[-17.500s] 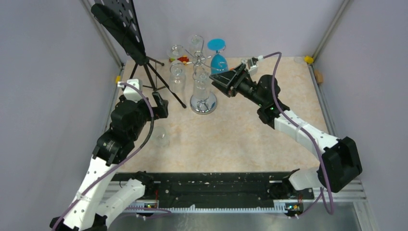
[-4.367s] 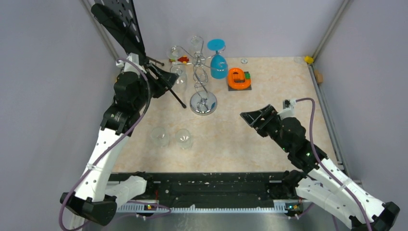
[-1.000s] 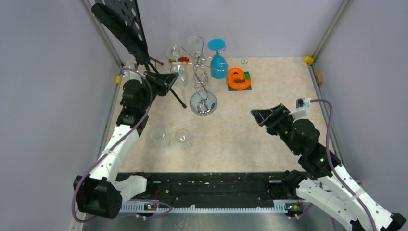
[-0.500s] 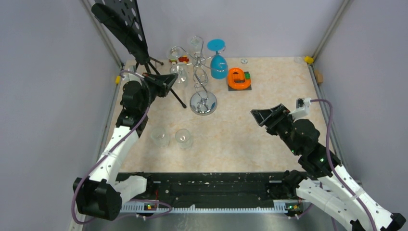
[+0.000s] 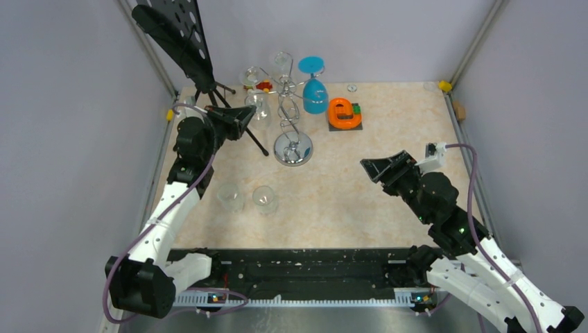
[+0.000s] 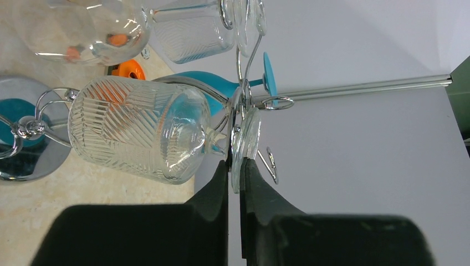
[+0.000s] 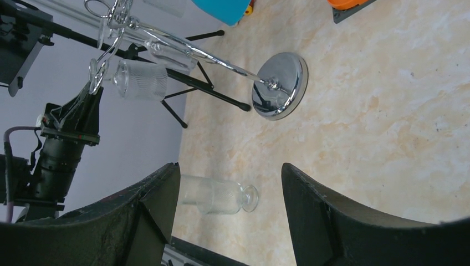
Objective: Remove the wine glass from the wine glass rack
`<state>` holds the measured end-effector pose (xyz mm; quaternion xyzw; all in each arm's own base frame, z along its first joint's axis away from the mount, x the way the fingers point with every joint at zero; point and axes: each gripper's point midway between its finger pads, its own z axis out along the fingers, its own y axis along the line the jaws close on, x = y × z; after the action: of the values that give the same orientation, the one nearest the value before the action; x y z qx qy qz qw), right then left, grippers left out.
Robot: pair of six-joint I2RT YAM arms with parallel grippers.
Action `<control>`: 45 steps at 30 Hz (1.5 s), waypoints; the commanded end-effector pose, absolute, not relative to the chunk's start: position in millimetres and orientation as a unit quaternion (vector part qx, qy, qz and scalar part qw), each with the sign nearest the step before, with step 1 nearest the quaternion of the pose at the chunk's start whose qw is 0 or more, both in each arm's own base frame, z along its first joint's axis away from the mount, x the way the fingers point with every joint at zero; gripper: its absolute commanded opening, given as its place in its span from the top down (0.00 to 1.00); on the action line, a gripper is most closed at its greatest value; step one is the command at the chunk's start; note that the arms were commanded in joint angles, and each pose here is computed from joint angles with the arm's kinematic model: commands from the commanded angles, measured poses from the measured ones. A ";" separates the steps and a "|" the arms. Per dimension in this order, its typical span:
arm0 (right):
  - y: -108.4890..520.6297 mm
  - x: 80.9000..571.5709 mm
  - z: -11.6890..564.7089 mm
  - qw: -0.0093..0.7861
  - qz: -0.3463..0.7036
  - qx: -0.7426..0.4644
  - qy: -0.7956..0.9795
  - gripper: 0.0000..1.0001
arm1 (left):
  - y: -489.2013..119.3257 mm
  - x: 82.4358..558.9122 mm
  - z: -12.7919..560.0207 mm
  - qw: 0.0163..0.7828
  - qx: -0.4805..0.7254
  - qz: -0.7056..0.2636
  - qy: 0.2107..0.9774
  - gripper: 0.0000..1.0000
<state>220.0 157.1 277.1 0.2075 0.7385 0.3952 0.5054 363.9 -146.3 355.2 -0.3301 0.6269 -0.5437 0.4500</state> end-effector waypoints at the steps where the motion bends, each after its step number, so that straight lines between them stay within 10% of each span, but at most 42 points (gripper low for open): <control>1: 158.1 222.8 284.8 0.512 0.406 0.211 0.727 0.32 | -140.8 346.3 426.9 0.505 -0.289 -0.587 0.562 0.88; 7: 159.0 222.3 282.3 0.508 0.408 0.213 0.728 0.32 | -139.7 345.6 420.9 0.498 -0.298 -0.574 0.577 0.71; 45: 149.8 221.0 283.9 0.516 0.397 0.225 0.725 0.32 | -155.3 354.5 391.3 0.464 -0.279 -0.552 0.634 0.57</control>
<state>219.4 154.7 271.6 0.2166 0.7392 0.3927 0.5025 354.0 -136.5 362.5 -0.3282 0.6451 -0.5050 0.4703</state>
